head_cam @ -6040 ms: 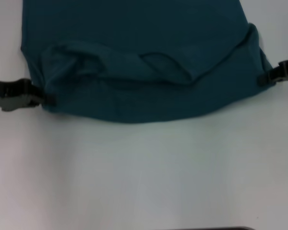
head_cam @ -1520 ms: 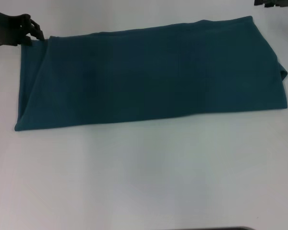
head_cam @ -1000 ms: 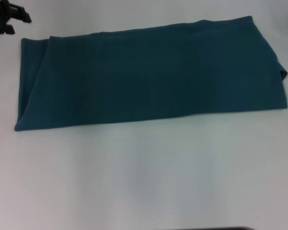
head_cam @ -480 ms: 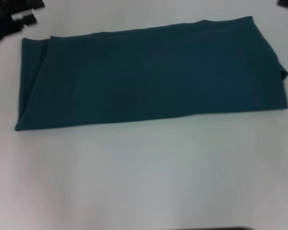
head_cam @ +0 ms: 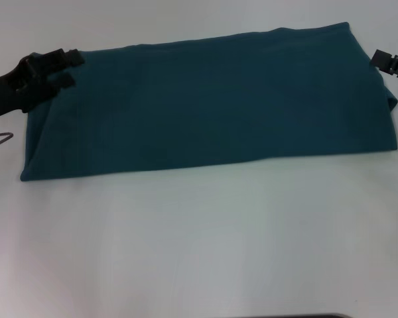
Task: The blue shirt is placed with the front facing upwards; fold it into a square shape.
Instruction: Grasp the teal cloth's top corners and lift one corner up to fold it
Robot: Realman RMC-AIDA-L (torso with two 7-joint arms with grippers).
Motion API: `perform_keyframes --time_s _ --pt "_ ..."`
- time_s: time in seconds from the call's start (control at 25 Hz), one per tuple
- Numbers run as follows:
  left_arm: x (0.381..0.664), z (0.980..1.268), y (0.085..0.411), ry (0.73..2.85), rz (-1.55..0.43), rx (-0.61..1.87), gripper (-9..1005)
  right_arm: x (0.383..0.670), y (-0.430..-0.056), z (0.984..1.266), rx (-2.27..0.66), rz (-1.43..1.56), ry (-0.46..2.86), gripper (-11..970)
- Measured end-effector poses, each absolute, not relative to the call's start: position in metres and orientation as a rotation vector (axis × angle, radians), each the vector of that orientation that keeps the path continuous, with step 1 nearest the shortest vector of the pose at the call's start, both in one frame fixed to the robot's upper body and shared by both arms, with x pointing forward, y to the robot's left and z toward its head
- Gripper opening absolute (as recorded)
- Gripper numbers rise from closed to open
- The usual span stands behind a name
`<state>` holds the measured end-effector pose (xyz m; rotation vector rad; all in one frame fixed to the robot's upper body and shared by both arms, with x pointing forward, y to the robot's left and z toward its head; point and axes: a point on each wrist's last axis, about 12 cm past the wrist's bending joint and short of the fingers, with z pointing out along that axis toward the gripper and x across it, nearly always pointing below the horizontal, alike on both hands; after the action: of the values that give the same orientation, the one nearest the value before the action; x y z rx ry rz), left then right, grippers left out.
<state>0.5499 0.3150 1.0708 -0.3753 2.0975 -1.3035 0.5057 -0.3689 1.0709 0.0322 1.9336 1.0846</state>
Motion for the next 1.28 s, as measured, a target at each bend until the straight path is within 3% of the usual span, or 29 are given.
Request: perform_keyframes --time_s 0.4,0.8,1.28 --pt "0.563 1.047 0.305 2.123 -1.175 -0.656 594 0.509 -0.369 1.074 0.017 1.089 1.924 626" --pt "0.56 1.032 0.312 2.173 -1.072 -0.73 596 0.51 -0.369 1.075 0.029 1.089 1.917 626" --pt "0.544 1.06 0.335 2.166 -1.188 -0.628 598 0.507 -0.372 1.075 0.032 1.092 1.924 625"
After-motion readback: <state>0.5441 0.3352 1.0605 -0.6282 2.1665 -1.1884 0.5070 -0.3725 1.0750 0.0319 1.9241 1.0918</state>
